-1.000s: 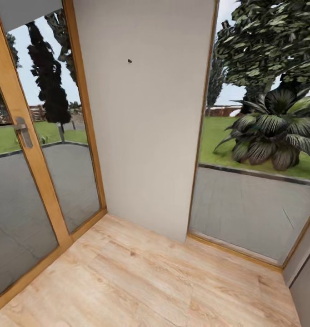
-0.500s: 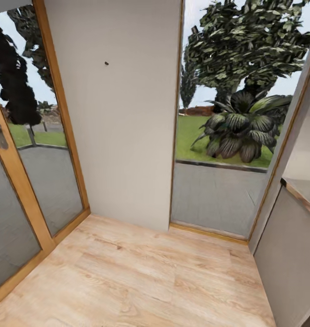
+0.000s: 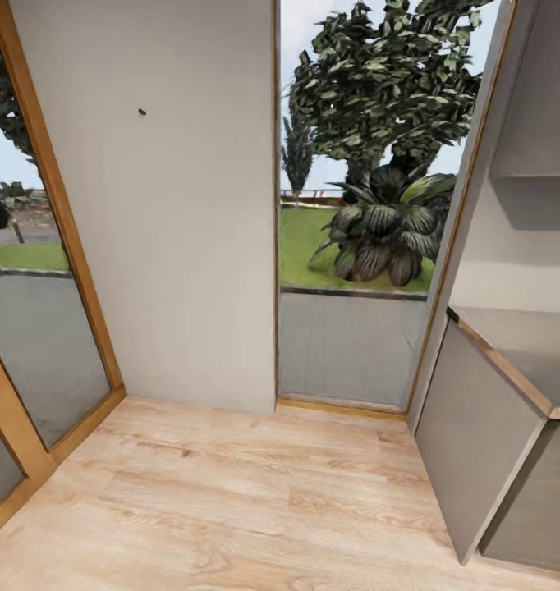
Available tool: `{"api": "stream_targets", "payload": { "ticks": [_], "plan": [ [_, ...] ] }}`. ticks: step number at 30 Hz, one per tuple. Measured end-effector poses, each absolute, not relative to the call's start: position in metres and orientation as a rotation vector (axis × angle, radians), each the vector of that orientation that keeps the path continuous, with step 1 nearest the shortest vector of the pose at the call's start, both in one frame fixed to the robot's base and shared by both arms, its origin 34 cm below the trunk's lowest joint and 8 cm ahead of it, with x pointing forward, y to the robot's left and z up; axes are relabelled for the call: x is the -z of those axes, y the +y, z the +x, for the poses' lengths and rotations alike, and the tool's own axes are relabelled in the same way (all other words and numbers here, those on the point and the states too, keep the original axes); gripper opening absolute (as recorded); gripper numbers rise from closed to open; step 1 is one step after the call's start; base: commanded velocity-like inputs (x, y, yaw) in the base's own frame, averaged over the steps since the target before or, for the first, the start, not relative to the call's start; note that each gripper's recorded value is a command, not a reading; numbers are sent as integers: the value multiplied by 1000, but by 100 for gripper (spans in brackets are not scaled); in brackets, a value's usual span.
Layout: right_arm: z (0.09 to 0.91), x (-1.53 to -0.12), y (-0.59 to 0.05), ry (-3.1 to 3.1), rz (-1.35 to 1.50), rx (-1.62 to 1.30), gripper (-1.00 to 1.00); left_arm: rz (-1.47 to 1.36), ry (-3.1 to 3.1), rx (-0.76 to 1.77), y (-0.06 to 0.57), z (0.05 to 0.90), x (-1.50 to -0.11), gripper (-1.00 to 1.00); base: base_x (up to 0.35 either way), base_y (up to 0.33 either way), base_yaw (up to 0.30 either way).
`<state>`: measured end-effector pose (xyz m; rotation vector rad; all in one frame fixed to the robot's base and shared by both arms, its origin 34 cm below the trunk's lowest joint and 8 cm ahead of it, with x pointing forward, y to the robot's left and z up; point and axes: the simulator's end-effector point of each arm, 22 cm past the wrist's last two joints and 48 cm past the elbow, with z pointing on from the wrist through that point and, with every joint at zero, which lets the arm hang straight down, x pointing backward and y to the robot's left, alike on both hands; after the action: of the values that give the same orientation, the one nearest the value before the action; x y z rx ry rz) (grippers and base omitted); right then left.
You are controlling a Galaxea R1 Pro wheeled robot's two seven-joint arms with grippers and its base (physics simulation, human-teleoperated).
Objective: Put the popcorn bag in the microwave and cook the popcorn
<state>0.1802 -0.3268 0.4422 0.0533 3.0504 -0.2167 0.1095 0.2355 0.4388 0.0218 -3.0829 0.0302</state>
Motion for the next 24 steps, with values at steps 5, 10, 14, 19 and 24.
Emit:
{"api": "stream_targets", "payload": {
  "ticks": [5, 10, 14, 19, 24],
  "plan": [
    [184, -443, -329, 3046, 61, 220, 100, 22, -3084, -30, 235, 110, -439, 100, 0, 0, -300],
    [191, -443, -329, 3036, 60, 220, 100, 19, -3084, -31, 235, 111, -439, 100, 0, 0, -300],
    [197, -443, -330, 3028, 60, 220, 100, 22, -3084, -32, 234, 111, -439, 100, 0, 0, -300],
    [208, -445, -341, 3005, 59, 240, 100, 23, -3084, -31, 235, 111, -439, 100, 0, 0, -300],
    [212, -446, -346, 2998, 58, 250, 100, 23, -3084, -30, 235, 111, -439, 100, -13, -11, -300]
  ]
}}
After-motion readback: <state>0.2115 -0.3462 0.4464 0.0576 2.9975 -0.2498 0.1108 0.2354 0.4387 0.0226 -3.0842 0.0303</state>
